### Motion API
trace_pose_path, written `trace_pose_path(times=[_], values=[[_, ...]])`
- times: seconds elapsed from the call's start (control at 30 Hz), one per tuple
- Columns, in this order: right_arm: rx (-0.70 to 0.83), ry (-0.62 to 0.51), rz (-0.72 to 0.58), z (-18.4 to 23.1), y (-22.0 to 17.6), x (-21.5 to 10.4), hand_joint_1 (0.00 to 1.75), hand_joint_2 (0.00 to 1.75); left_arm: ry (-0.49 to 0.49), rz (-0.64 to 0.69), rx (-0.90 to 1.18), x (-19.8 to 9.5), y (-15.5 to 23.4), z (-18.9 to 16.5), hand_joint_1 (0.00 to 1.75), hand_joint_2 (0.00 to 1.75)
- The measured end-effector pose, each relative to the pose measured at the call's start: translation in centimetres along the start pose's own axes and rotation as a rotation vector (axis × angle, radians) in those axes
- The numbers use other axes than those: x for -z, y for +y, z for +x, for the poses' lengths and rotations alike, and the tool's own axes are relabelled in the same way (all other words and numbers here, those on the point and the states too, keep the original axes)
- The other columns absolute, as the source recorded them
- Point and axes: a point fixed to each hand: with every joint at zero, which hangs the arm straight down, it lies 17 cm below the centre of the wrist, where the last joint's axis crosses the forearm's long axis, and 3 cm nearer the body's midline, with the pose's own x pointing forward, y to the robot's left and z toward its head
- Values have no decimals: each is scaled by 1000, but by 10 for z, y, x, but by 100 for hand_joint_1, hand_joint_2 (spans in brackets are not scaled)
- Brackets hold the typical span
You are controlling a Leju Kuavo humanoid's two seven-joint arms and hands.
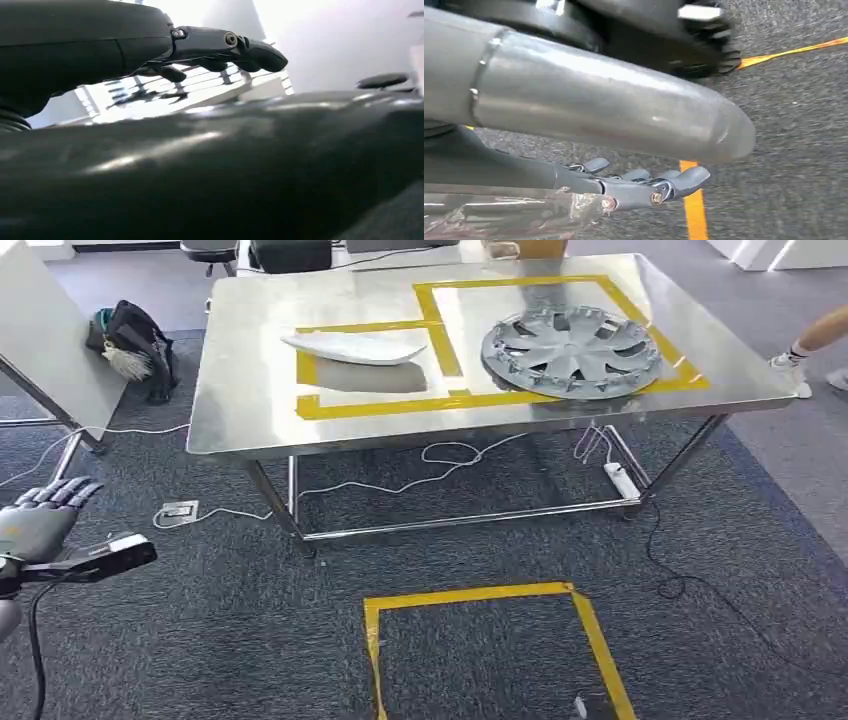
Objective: Take the parts from the cabinet and place them on the table.
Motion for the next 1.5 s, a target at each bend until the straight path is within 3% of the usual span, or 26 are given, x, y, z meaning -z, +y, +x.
trace_pose_path(times=[0.37,0.6,0.73,0.87,1.03,1.13,1.3,1.5], values=[[5,11,-8,-6,-3,-1,0,0,169,-138,-219,-66,-114,20,0,0],[5,9,-9,-4,-4,0,0,0,214,-172,-266,-73,-132,22,0,0],[10,13,-13,-6,-5,-1,0,0,306,-218,-385,-89,-161,24,0,0],[29,10,-25,-6,-8,0,0,0,469,-320,-556,-141,-231,37,0,0],[51,12,-48,-12,-13,-1,0,0,802,-617,-750,-258,-322,81,0,0],[55,7,-53,-11,-14,-1,0,0,917,-779,-792,-315,-348,123,0,0],[25,2,-52,-12,-13,-2,0,0,977,-882,-860,-345,-358,174,0,0],[-4,16,-55,-17,-13,-2,0,0,968,-909,-892,-353,-359,196,0,0]])
